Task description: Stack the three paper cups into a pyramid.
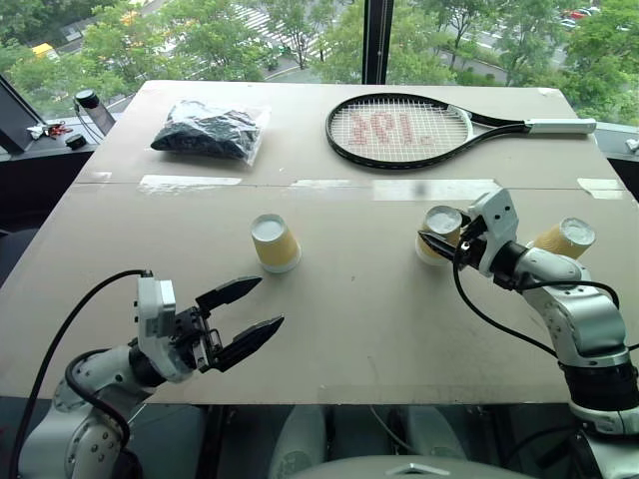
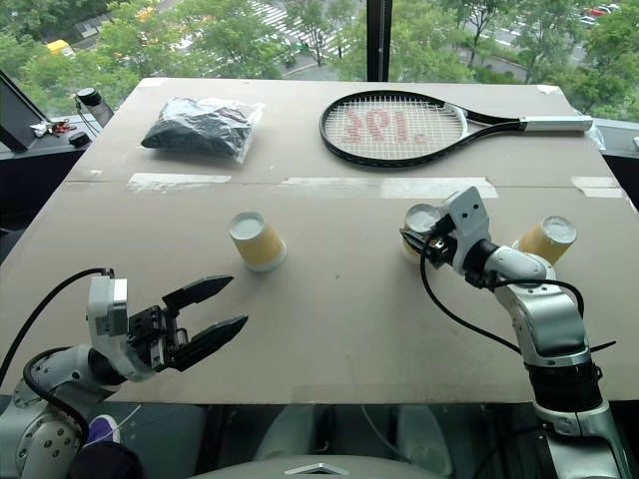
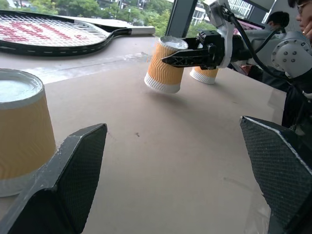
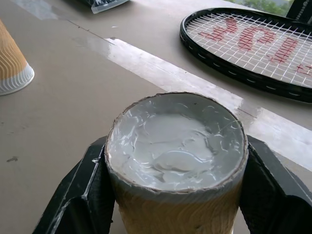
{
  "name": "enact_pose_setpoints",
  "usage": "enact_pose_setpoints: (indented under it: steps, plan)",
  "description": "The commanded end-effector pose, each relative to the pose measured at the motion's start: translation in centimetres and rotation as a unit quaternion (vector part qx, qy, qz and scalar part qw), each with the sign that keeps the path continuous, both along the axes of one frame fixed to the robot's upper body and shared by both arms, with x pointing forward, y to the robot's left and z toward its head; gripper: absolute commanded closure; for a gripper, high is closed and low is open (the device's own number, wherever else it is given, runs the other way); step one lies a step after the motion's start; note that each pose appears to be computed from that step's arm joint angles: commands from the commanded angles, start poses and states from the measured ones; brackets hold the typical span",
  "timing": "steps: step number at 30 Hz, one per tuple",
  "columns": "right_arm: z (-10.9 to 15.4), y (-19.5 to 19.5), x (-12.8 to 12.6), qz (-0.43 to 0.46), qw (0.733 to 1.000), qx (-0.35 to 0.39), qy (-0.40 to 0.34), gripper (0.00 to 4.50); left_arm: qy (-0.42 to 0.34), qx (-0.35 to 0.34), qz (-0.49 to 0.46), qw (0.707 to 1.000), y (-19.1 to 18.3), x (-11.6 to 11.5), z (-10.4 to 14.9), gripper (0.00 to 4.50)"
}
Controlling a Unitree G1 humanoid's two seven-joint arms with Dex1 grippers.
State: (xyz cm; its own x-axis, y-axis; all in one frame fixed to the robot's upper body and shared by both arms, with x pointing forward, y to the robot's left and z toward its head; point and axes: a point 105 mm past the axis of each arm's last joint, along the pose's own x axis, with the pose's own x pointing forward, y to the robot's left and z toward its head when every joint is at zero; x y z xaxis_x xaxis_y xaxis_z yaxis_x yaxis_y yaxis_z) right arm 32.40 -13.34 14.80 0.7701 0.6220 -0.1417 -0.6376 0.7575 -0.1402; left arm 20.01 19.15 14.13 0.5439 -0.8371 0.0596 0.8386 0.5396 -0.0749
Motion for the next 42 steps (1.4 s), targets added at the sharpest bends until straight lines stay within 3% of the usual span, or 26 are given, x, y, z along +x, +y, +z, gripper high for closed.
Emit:
enact_pose_setpoints:
  steps: [1,20,23,27,31,34,42]
  plan:
    - [1.3,-0.1,-0.7,-0.001,1.000,0.010,-0.022,1.51,-0.012,0.005,-0.016,1.000,-0.1,-0.1,0.4,0.00]
    - [0.0,2.2,0.7,0.003,0.999,0.041,-0.025,1.51,-0.008,0.009,0.008,1.000,1.0,0.5,0.1,0.00]
    - [-0.3,2.1,1.1,0.014,0.999,0.042,-0.022,0.05,-0.003,0.011,0.041,0.999,1.8,1.1,0.0,0.00]
    - [0.8,1.3,0.9,0.026,0.998,0.029,-0.047,0.02,-0.007,0.018,0.084,0.996,2.9,2.1,0.1,0.00]
    - [3.7,0.6,-1.3,0.072,0.992,0.022,-0.101,0.02,0.010,0.070,0.157,0.985,5.1,3.7,-0.4,0.00]
    - [4.7,0.3,-4.4,0.142,0.984,0.034,-0.100,0.02,0.010,0.120,0.149,0.981,5.2,4.9,-0.6,0.00]
    - [5.5,-0.5,-9.8,0.203,0.972,0.072,-0.099,0.02,-0.005,0.128,0.123,0.984,3.5,10.5,0.2,0.00]
